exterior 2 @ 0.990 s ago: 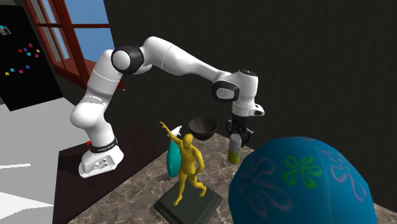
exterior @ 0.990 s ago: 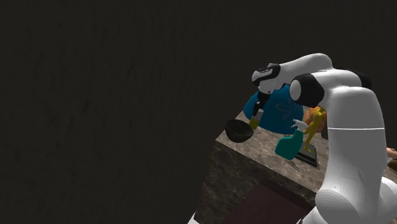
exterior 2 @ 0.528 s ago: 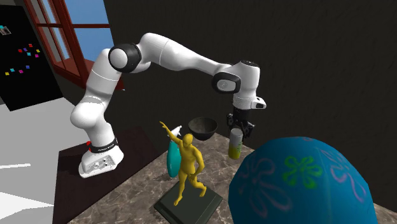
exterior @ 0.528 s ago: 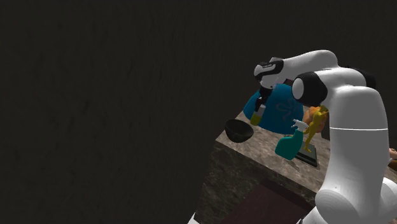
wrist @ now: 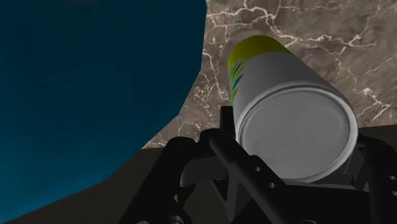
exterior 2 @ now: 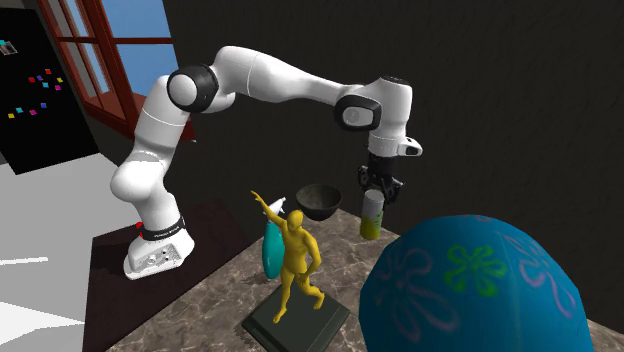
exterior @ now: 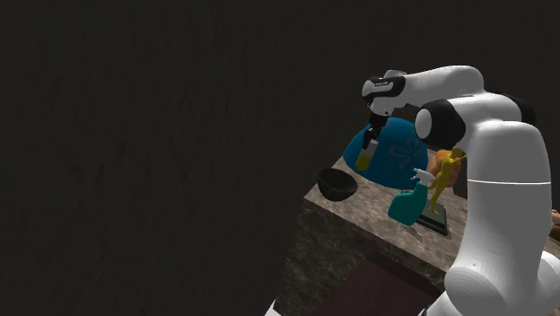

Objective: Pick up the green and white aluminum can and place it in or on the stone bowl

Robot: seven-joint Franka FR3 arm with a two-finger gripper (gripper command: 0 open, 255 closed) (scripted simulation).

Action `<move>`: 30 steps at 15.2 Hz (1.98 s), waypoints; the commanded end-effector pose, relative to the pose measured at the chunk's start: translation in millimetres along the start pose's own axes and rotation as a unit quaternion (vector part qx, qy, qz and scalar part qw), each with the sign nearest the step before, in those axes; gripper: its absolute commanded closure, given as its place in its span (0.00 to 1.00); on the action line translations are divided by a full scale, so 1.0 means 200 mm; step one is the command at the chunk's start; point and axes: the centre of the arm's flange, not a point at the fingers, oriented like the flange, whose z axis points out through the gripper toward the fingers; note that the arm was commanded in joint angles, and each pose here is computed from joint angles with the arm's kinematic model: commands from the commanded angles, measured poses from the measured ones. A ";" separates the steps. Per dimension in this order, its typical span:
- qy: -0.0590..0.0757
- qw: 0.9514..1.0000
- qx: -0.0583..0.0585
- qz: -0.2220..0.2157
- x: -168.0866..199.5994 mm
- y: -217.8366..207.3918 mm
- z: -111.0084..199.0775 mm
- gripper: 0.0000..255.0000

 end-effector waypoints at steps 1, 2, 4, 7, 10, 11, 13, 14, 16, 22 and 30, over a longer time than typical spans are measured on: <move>0.000 1.000 0.000 0.000 0.00 0.00 -0.05 1.00; 0.000 1.000 0.000 0.000 0.00 0.00 -0.08 1.00; 0.000 1.000 0.000 0.000 0.00 0.00 -0.13 1.00; 0.000 1.000 0.000 0.000 0.00 0.00 -0.21 1.00; 0.000 1.000 0.000 0.000 0.00 0.00 -0.29 1.00; 0.000 1.000 0.000 0.000 0.00 0.00 -0.32 1.00; 0.000 1.000 0.000 0.000 0.00 -0.01 -0.37 1.00; 0.000 1.000 0.000 0.000 0.00 -0.01 -0.40 1.00; 0.000 1.000 0.000 0.000 0.00 -0.01 -0.45 1.00; 0.000 1.000 0.000 0.000 0.00 -0.33 -0.51 1.00; 0.000 1.000 0.000 0.000 0.01 -0.85 -0.60 1.00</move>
